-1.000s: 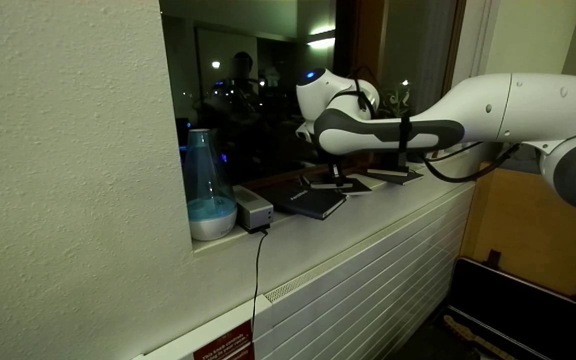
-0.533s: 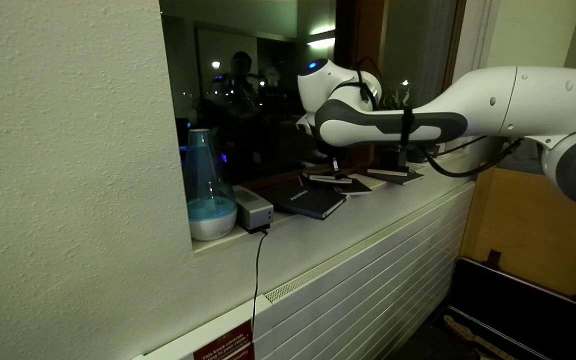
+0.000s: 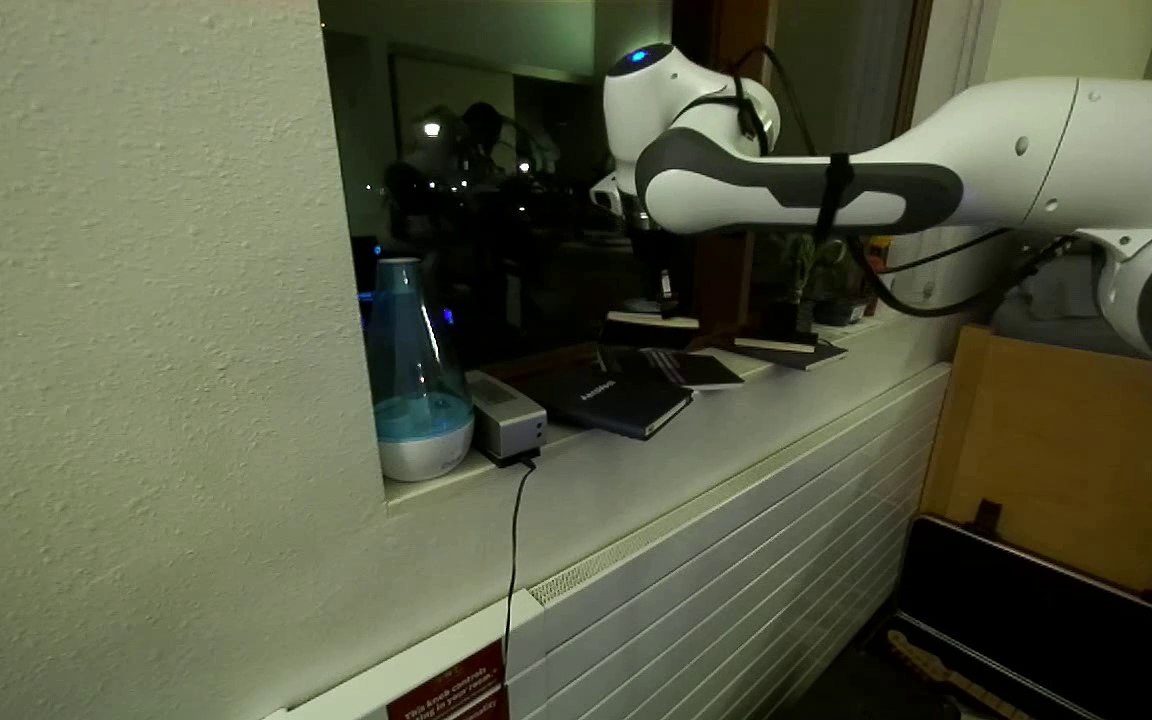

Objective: Put one middle book on top of the book on the left.

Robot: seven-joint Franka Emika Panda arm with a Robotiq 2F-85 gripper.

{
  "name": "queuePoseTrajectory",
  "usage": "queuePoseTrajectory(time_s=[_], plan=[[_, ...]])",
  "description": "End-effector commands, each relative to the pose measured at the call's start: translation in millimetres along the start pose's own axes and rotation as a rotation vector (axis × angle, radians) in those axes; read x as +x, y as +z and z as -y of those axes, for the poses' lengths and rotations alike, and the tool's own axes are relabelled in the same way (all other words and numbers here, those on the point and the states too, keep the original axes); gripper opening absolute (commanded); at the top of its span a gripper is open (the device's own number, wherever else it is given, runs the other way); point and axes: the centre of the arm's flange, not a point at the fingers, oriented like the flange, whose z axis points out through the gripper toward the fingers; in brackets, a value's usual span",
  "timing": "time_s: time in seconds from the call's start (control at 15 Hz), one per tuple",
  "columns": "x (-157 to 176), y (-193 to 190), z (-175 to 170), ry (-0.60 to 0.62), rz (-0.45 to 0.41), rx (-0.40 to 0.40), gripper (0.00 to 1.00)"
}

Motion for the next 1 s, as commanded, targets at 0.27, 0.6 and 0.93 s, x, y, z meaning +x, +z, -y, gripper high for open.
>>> queuePoseTrajectory(time_s=[0.27,0.6,0.93], plan=[[-14,-39,5,0.024,-0.098,-0.048,0.00],[3,-59,25,-0.058,-0.209,-0.073,0.00],[23,-82,58,-0.171,-0.305,-0.089,0.00]])
